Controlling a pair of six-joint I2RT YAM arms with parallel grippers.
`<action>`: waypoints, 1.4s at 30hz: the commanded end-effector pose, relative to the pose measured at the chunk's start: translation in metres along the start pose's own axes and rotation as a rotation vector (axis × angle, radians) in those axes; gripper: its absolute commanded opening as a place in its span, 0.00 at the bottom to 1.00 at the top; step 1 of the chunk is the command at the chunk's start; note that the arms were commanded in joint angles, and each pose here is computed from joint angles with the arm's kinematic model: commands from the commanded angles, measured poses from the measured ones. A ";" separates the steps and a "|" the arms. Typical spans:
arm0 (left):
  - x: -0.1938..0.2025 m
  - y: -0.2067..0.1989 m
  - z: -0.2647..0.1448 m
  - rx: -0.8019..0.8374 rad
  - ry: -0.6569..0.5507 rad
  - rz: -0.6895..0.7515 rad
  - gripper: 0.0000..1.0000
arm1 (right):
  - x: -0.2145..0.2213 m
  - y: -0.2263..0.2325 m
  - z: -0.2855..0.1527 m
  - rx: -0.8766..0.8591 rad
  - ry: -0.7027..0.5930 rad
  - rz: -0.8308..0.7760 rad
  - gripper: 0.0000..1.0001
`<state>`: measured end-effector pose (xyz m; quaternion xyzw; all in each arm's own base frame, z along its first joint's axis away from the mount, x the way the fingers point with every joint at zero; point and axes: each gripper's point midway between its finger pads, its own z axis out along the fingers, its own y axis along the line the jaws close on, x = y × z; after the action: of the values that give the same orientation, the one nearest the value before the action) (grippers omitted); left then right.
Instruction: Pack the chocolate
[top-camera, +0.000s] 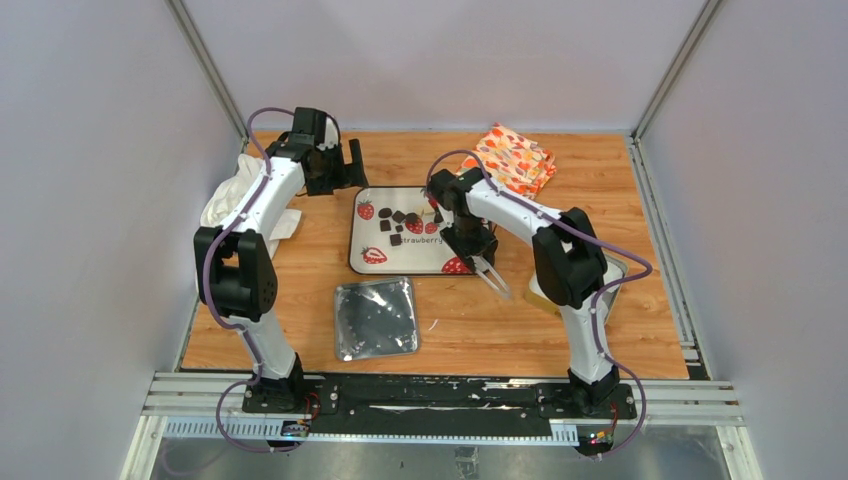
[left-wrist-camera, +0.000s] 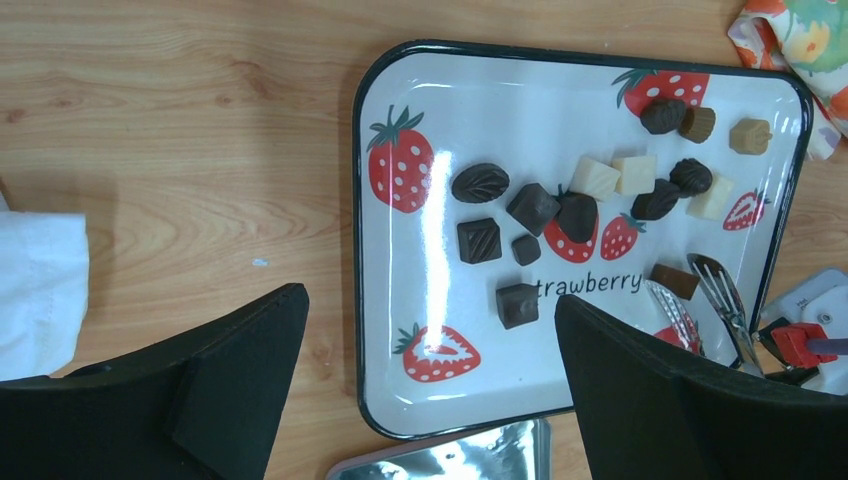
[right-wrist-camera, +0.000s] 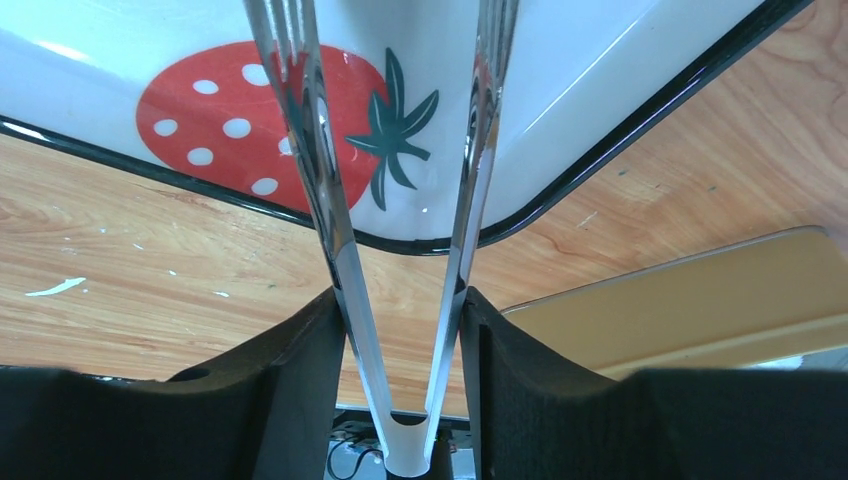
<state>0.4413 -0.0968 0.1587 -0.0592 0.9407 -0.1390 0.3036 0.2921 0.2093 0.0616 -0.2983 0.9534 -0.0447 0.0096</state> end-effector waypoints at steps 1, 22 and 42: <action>-0.013 0.001 -0.005 -0.007 -0.033 0.009 1.00 | 0.006 -0.014 -0.002 0.034 0.035 -0.029 0.45; -0.029 -0.002 -0.005 -0.011 -0.051 0.015 1.00 | 0.057 -0.067 -0.066 -0.077 -0.115 0.295 0.00; -0.029 -0.014 0.003 0.061 -0.027 -0.006 1.00 | 0.215 -0.123 -0.027 -0.130 -0.100 1.166 0.00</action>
<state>0.4602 -0.1015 0.1692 -0.0547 0.9359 -0.1521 0.3129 0.1744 -0.0121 0.1041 0.2662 0.9619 0.0220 0.0590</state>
